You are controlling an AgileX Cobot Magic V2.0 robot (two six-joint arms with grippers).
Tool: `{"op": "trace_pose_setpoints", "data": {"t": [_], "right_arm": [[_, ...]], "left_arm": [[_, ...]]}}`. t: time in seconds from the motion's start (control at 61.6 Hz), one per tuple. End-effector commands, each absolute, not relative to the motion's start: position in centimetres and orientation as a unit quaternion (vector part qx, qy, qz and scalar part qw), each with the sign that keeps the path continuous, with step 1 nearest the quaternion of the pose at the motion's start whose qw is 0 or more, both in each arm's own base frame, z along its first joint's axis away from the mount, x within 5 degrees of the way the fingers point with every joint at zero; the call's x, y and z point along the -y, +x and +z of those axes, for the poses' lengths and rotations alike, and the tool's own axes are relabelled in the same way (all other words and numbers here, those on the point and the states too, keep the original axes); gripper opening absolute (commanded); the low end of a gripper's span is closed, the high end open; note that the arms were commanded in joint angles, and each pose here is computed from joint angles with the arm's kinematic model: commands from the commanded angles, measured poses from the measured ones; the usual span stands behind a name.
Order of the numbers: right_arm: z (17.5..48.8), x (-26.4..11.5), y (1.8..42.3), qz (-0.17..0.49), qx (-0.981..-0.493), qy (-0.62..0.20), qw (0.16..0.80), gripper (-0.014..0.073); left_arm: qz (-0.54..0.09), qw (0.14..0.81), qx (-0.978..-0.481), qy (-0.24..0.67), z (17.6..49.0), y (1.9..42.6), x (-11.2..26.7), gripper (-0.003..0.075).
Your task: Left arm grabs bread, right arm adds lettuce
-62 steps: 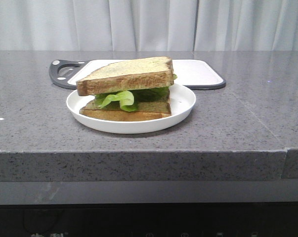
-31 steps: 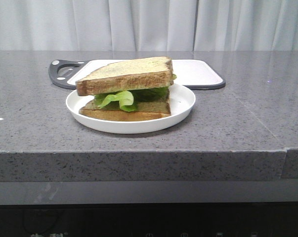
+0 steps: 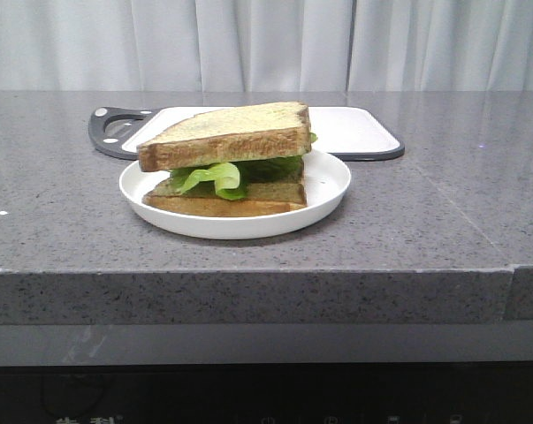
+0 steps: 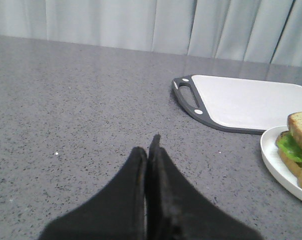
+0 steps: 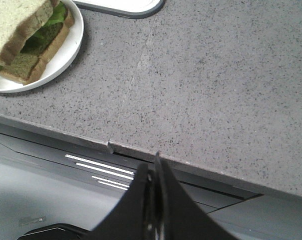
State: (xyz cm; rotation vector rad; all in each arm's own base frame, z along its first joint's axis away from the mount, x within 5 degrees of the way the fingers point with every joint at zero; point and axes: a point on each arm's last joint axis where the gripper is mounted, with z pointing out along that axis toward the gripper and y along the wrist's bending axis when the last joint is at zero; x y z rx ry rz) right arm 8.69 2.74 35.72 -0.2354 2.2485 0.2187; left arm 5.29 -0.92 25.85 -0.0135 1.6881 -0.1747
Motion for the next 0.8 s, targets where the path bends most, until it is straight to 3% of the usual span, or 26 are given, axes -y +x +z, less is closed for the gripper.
{"op": "trace_pose_setpoints", "data": {"t": [0.0, 0.535, 0.779], "right_arm": [[36.9, -2.7, 8.9, 0.086, -0.880, -0.092, 0.458, -0.0118], [36.9, -2.7, 8.9, 0.086, -0.880, -0.092, 0.457, -0.0118], [36.9, -2.7, 8.9, 0.086, -0.880, -0.092, 0.458, -0.0118]], "left_arm": [[-0.085, 0.713, -0.695, -0.030, 26.5, 4.9, 0.7, -0.0020], [-0.070, 0.764, -0.641, -0.038, 22.0, 5.3, 0.2, -0.0020], [-0.058, 0.760, -0.647, -0.028, 21.7, 5.4, 0.2, -0.0020]]}}
